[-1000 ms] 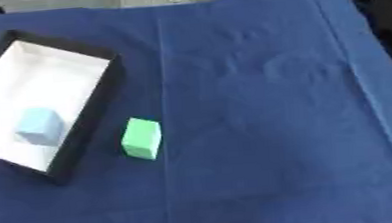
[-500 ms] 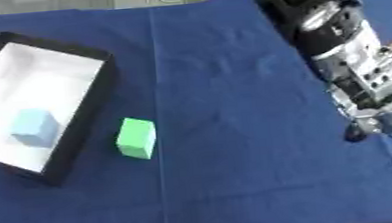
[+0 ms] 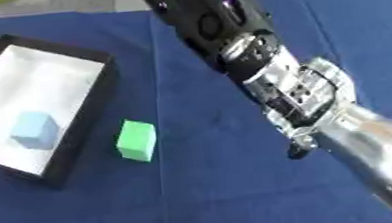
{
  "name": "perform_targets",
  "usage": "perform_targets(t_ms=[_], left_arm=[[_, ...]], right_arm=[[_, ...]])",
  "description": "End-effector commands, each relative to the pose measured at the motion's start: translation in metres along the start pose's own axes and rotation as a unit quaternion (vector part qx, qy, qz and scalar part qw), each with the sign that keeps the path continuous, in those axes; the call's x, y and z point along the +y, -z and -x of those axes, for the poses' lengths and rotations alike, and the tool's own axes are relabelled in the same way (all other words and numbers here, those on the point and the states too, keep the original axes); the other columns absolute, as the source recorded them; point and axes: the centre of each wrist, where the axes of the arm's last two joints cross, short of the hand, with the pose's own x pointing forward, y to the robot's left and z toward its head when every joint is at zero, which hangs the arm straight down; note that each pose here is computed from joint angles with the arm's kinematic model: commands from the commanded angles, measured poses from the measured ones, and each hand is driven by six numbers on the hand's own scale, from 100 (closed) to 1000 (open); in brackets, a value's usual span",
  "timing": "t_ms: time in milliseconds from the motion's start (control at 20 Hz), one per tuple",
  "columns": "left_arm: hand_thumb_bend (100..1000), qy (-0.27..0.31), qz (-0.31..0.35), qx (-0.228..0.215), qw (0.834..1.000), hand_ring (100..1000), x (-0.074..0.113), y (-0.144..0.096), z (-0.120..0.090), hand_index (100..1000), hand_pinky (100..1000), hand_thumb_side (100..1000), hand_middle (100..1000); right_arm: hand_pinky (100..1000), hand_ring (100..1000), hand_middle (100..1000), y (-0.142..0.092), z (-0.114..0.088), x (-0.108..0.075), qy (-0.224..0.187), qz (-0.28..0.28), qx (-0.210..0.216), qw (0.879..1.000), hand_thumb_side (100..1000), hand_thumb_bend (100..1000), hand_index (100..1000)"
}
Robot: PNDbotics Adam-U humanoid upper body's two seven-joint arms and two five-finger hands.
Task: Pick up objects on the table and place them in the box.
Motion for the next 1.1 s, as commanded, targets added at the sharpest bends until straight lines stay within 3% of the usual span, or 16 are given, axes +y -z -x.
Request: perform_targets(t_ms=[50, 100, 150, 300, 350, 400, 700, 850, 950, 1050, 1100], left_arm=[[566, -0.002, -0.015, -0.03, 0.999, 791, 0.005, 0.011, -0.014, 870, 681, 582, 848], [566, -0.004, -0.015, -0.031, 0.999, 791, 0.004, 0.011, -0.015, 870, 681, 582, 848], [566, -0.006, -0.014, -0.032, 0.999, 791, 0.004, 0.011, -0.016, 870, 682, 581, 849], [565, -0.013, -0.01, -0.035, 0.999, 792, 0.001, 0.011, -0.019, 870, 682, 582, 849], [560, -0.014, -0.009, -0.035, 0.999, 792, 0.0, 0.011, -0.02, 870, 682, 578, 849], [566, -0.015, -0.009, -0.035, 0.999, 792, 0.0, 0.011, -0.02, 870, 682, 582, 849], [565, -0.021, -0.007, -0.034, 0.999, 791, -0.003, 0.011, -0.021, 870, 682, 583, 848], [568, -0.02, -0.007, -0.033, 0.999, 791, -0.003, 0.011, -0.021, 870, 681, 581, 848], [568, -0.019, -0.007, -0.031, 0.999, 791, -0.002, 0.011, -0.02, 870, 681, 581, 848], [569, -0.017, -0.007, -0.03, 0.999, 791, -0.001, 0.011, -0.019, 870, 681, 581, 847], [569, -0.016, -0.007, -0.029, 0.999, 791, -0.001, 0.011, -0.018, 870, 682, 581, 847]], right_arm=[[804, 637, 403, 0.01, -0.003, 0.008, -0.035, -0.008, 0.015, 0.999, 100, 248, 564], [804, 637, 401, 0.014, 0.0, 0.016, -0.039, -0.017, 0.022, 0.999, 100, 372, 564], [804, 637, 404, 0.018, 0.003, 0.024, -0.037, -0.026, 0.028, 0.999, 100, 248, 564], [804, 637, 407, 0.026, 0.012, 0.05, -0.043, -0.054, 0.043, 0.997, 100, 249, 566], [804, 637, 409, 0.028, 0.014, 0.058, -0.044, -0.062, 0.047, 0.996, 100, 298, 567], [803, 638, 410, 0.03, 0.017, 0.066, -0.044, -0.069, 0.05, 0.995, 100, 252, 568], [805, 652, 444, 0.036, 0.026, 0.103, -0.047, -0.097, 0.066, 0.992, 100, 277, 601], [847, 764, 591, 0.037, 0.029, 0.115, -0.052, -0.11, 0.067, 0.99, 100, 381, 722], [880, 827, 685, 0.037, 0.031, 0.118, -0.057, -0.118, 0.062, 0.989, 100, 404, 790], [921, 888, 776, 0.035, 0.031, 0.115, -0.059, -0.116, 0.052, 0.99, 299, 496, 855], [924, 894, 787, 0.033, 0.032, 0.111, -0.057, -0.109, 0.048, 0.991, 333, 497, 868]])
